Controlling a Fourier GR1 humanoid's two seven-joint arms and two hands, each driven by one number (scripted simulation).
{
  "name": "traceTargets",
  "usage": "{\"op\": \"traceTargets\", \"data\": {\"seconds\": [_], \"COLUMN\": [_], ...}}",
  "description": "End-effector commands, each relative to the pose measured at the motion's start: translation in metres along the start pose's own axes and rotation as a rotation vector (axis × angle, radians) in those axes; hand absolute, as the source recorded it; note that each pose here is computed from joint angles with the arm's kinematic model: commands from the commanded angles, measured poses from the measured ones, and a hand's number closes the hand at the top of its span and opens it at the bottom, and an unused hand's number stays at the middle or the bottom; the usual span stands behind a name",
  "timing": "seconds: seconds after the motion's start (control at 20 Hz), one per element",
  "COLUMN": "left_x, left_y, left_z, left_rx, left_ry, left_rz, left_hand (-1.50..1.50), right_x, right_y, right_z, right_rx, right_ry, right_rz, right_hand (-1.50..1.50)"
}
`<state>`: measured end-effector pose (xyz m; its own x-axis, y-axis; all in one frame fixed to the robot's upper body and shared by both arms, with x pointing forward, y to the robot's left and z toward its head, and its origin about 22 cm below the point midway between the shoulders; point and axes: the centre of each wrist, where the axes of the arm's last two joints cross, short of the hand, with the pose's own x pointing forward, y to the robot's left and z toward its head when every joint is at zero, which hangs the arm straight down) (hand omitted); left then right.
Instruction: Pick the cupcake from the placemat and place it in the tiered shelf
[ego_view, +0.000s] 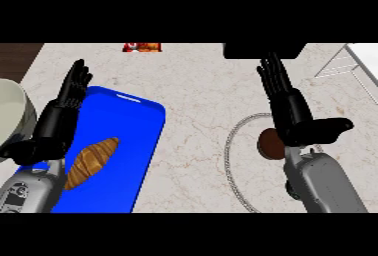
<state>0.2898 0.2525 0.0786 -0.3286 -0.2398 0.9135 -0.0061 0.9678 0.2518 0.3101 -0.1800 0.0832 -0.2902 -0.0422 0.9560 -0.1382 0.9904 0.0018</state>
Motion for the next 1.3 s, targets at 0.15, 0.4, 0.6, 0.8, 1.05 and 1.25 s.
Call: {"op": "traceTargets", "data": {"seconds": [0.15,0.4,0.6,0.8,1.05,1.25], "left_x": [-0.046,-0.074,-0.079,-0.076,-0.079,-0.073], "left_y": [0.043,0.054,0.075,0.067,0.084,0.085], "left_z": [0.042,0.075,0.082,0.095,0.097,0.099], "left_rx": [0.096,0.129,0.128,0.131,0.145,0.15], "left_ry": [0.327,0.558,0.583,0.589,0.598,0.6], "left_rz": [-0.011,0.008,0.029,0.031,0.02,0.023], "left_hand": [0.0,0.0,0.0,0.0,0.0,0.0], "right_x": [-0.009,-0.042,-0.067,-0.048,-0.034,-0.011], "right_y": [0.001,-0.057,0.018,0.024,-0.003,-0.025], "right_z": [-0.004,0.023,0.068,0.079,0.076,0.077], "right_rx": [0.206,-0.186,-0.071,-0.028,-0.072,-0.013], "right_ry": [-0.032,0.022,0.008,0.061,0.126,0.275], "right_rz": [0.115,0.63,0.52,0.6,0.935,1.157], "right_hand": [1.5,1.5,-1.5,-1.5,-1.5,-1.5]}}
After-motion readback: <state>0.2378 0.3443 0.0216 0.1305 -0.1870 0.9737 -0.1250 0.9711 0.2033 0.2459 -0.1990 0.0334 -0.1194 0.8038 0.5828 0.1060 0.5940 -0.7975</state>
